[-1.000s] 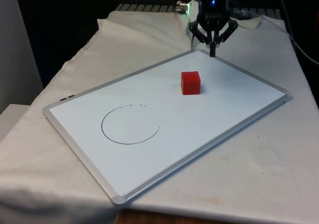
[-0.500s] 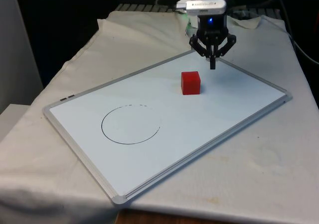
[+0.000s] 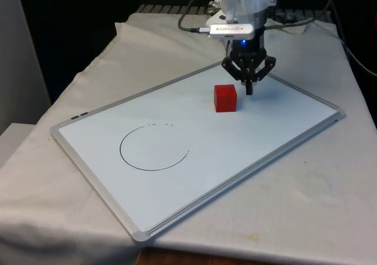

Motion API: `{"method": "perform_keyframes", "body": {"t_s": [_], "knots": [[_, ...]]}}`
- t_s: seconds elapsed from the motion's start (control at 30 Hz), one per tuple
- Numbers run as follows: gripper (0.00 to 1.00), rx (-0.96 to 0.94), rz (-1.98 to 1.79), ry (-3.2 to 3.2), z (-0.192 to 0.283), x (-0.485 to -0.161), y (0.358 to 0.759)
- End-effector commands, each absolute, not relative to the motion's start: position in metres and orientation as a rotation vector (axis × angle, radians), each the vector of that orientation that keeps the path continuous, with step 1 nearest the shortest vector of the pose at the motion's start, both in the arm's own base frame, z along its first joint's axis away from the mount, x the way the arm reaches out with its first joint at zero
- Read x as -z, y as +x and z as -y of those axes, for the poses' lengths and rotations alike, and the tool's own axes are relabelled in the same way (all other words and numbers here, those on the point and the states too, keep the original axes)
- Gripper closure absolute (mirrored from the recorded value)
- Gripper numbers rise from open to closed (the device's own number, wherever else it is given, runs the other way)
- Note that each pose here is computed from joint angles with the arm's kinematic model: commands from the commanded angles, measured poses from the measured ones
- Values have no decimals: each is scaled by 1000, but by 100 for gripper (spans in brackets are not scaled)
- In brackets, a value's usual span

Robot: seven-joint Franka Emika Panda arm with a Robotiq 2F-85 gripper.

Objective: Push the cube into the marked area.

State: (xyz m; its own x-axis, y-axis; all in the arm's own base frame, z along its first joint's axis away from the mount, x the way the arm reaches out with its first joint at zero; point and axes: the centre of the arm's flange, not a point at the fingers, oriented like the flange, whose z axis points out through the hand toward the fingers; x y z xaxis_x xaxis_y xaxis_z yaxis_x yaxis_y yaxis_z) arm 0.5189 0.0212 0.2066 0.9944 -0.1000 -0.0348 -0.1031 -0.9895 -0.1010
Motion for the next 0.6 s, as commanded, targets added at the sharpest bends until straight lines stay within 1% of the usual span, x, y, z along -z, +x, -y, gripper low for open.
{"method": "perform_keyframes", "body": {"t_s": [0.0,0.57], "knots": [[100,-38,-172,-3025,-19,-206,522],[100,-25,-278,-3052,9,-209,531]]}}
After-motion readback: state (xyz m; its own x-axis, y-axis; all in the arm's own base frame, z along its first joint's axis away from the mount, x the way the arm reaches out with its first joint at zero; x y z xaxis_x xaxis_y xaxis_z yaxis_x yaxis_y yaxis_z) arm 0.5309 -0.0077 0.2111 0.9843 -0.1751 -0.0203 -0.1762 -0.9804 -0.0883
